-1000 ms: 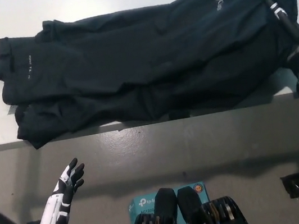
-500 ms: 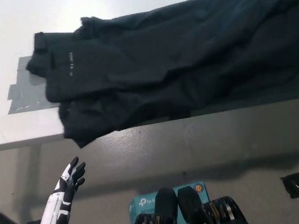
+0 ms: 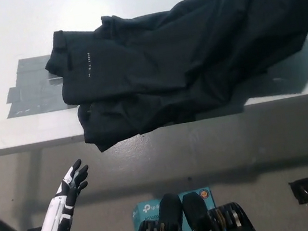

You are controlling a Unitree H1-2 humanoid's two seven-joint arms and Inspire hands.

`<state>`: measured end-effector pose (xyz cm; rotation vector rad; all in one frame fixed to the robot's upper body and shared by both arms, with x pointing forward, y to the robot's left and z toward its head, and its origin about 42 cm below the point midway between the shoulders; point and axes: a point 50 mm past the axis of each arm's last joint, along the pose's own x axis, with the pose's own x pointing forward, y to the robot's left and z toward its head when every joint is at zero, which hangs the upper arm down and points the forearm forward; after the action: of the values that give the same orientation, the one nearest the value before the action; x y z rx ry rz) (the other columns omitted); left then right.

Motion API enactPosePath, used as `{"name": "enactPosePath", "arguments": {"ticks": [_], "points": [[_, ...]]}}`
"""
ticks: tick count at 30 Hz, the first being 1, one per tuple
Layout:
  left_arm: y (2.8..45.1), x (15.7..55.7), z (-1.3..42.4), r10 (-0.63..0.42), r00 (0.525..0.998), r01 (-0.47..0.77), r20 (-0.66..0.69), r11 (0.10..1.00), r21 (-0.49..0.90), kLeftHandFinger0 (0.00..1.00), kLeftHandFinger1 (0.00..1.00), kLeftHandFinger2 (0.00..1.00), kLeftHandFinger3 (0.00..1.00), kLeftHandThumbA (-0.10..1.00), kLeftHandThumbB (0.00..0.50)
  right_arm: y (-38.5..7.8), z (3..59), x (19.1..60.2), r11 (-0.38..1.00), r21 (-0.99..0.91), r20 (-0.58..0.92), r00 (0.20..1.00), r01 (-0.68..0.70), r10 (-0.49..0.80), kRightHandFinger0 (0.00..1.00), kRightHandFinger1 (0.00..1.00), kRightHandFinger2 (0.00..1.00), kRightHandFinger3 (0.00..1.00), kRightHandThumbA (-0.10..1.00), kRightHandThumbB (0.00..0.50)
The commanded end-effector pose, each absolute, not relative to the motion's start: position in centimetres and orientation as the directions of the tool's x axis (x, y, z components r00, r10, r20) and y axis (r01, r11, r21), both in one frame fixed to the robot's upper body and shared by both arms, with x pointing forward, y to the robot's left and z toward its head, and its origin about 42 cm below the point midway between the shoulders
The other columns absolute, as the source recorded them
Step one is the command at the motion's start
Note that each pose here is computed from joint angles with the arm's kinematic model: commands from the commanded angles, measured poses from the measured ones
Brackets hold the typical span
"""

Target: The robot grabs the right edges of the black jacket on the table, and folds it in half

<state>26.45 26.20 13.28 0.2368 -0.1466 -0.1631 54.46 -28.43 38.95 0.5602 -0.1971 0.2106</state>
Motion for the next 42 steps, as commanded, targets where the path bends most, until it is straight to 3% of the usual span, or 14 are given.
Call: {"name": "enactPosePath", "arguments": {"ticks": [1, 4, 8, 10, 13, 19, 27, 31, 33, 35, 37, 38, 40, 42], "points": [[26.4, 26.9, 14.5, -0.2, 0.966, 0.153, 0.161, 0.952, 0.266, 1.0, 1.0, 1.0, 1.0, 1.0, 0.156, -23.9, 50.3, 53.9, 0.928, 0.056, 0.405, 0.858, -0.369, 0.317, 0.0, 0.31, 0.68, 0.73, -0.1, 0.156], [26.3, 26.9, 14.4, -0.209, 0.965, 0.164, 0.156, 0.951, 0.262, 1.0, 1.0, 1.0, 1.0, 1.0, 0.137, -20.9, 51.1, 54.3, 0.916, -0.089, 0.372, 0.84, -0.39, 0.394, 0.0, 0.3, 0.61, 0.62, -0.1, 0.191], [26.3, 27.0, 14.5, -0.212, 0.965, 0.168, 0.153, 0.951, 0.259, 1.0, 1.0, 1.0, 1.0, 1.0, 0.142, -15.4, 52.1, 53.8, 0.861, -0.326, 0.342, 0.8, -0.391, 0.493, 0.08, 0.47, 0.78, 0.7, -0.1, 0.171], [26.3, 27.2, 14.6, -0.215, 0.965, 0.169, 0.151, 0.948, 0.27, 1.0, 1.0, 1.0, 1.0, 1.0, 0.14, -13.4, 52.3, 53.6, 0.816, -0.419, 0.323, 0.775, -0.397, 0.543, 0.1, 0.5, 0.71, 0.58, -0.1, 0.144], [26.1, 27.5, 14.6, -0.223, 0.963, 0.175, 0.151, 0.945, 0.275, 1.0, 1.0, 1.0, 1.0, 1.0, 0.145, -9.7, 52.5, 53.2, 0.759, -0.499, 0.293, 0.742, -0.42, 0.603, 0.09, 0.48, 0.67, 0.49, -0.1, 0.184], [25.8, 27.8, 14.9, -0.238, 0.959, 0.182, 0.153, 0.933, 0.309, 1.0, 1.0, 1.0, 1.0, 1.0, 0.159, -5.1, 51.2, 53.1, 0.69, -0.602, 0.241, 0.732, -0.402, 0.637, 0.0, 0.4, 0.69, 0.59, -0.1, 0.163], [25.8, 28.2, 15.5, -0.255, 0.957, 0.194, 0.136, 0.917, 0.348, 1.0, 1.0, 1.0, 1.0, 1.0, 0.178, -0.1, 47.9, 54.1, 0.662, -0.623, 0.184, 0.744, -0.417, 0.642, 0.01, 0.46, 0.77, 0.8, -0.1, 0.145], [25.7, 28.3, 15.5, -0.26, 0.955, 0.197, 0.141, 0.915, 0.352, 1.0, 1.0, 1.0, 1.0, 1.0, 0.178, 2.3, 45.8, 54.4, 0.619, -0.673, 0.145, 0.748, -0.405, 0.647, 0.03, 0.43, 0.72, 0.65, -0.1, 0.158], [25.6, 28.4, 15.5, -0.256, 0.958, 0.198, 0.131, 0.918, 0.344, 1.0, 1.0, 1.0, 1.0, 1.0, 0.193, 3.4, 44.8, 54.6, 0.605, -0.69, 0.105, 0.772, -0.398, 0.627, 0.22, 0.6, 0.85, 0.71, -0.1, 0.193], [25.6, 28.5, 15.6, -0.258, 0.957, 0.203, 0.129, 0.919, 0.338, 1.0, 1.0, 1.0, 1.0, 1.0, 0.199, 4.1, 43.9, 54.7, 0.582, -0.698, 0.052, 0.781, -0.418, 0.623, 0.25, 0.58, 0.76, 0.61, 0.03, 0.225], [25.6, 28.7, 15.8, -0.267, 0.955, 0.205, 0.131, 0.91, 0.36, 1.0, 1.0, 1.0, 1.0, 1.0, 0.21, 4.4, 43.2, 54.7, 0.522, -0.712, -0.034, 0.765, -0.47, 0.643, 0.68, 0.89, 1.0, 1.0, 0.36, 0.273], [25.6, 28.6, 15.9, -0.271, 0.954, 0.206, 0.131, 0.904, 0.375, 1.0, 1.0, 1.0, 1.0, 1.0, 0.208, 4.4, 42.4, 54.7, 0.451, -0.704, -0.143, 0.731, -0.549, 0.667, 1.0, 1.0, 1.0, 1.0, 0.52, 0.323], [25.6, 28.6, 15.9, -0.272, 0.954, 0.206, 0.131, 0.904, 0.376, 1.0, 1.0, 1.0, 1.0, 1.0, 0.209, 4.4, 42.3, 54.7, 0.444, -0.703, -0.153, 0.728, -0.556, 0.669, 0.98, 1.0, 1.0, 1.0, 0.54, 0.339], [25.7, 28.8, 16.1, -0.28, 0.951, 0.212, 0.132, 0.899, 0.384, 1.0, 1.0, 1.0, 1.0, 1.0, 0.219, 3.9, 41.0, 54.8, 0.374, -0.714, -0.255, 0.717, -0.592, 0.648, 1.0, 1.0, 1.0, 1.0, 0.69, 0.495]]}}
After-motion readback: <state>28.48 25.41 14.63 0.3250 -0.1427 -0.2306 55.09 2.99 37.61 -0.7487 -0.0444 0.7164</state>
